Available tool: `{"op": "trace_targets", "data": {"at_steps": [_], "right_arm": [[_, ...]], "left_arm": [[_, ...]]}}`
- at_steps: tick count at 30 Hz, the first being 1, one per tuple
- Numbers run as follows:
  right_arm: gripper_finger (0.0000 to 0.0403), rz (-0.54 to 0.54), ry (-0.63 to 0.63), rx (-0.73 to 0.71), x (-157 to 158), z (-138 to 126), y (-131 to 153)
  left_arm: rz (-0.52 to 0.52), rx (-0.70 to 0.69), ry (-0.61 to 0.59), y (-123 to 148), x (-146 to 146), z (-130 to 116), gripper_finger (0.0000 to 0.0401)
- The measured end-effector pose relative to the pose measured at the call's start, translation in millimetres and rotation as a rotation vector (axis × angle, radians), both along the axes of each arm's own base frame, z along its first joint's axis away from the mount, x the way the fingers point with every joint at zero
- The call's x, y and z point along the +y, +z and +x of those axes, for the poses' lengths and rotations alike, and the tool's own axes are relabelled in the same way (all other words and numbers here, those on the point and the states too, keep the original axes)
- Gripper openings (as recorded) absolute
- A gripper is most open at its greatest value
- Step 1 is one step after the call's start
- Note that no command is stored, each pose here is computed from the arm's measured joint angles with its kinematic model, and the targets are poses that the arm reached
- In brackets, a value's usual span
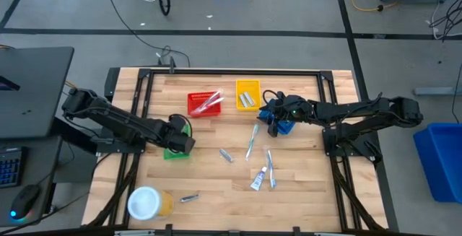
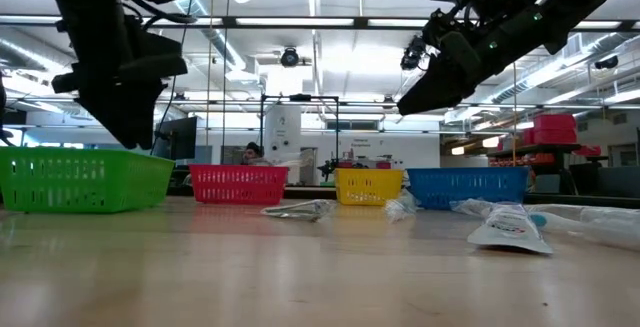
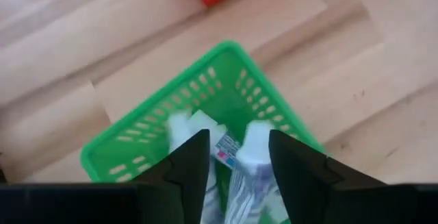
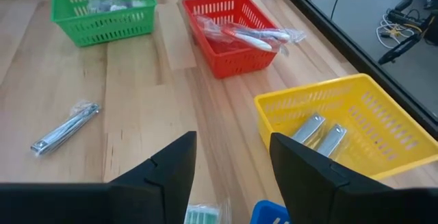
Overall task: Pick & Place Travel size toiletries
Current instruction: Put the green toothbrush into the red bin
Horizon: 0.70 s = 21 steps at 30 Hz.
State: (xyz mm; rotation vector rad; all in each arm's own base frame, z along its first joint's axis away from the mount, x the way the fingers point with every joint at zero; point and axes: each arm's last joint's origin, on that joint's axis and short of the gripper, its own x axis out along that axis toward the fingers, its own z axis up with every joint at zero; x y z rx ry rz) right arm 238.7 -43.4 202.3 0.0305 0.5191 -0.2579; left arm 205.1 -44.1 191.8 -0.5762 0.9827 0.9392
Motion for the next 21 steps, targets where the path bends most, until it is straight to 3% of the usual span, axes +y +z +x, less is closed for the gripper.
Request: {"op": "trace_targets", "data": {"at_steps": [8,21], "right_arm": [[0.0194,-0.001,0.000,-0.005,0,0,0],[0.0193,-0.001,0.000,-0.005,0,0,0]], "left_arm": [[0.111,-0.061,-0.122,25,-2,16,0.0171],[0.241,-0.445,-0.399,66,-14,61,0.0169]]}}
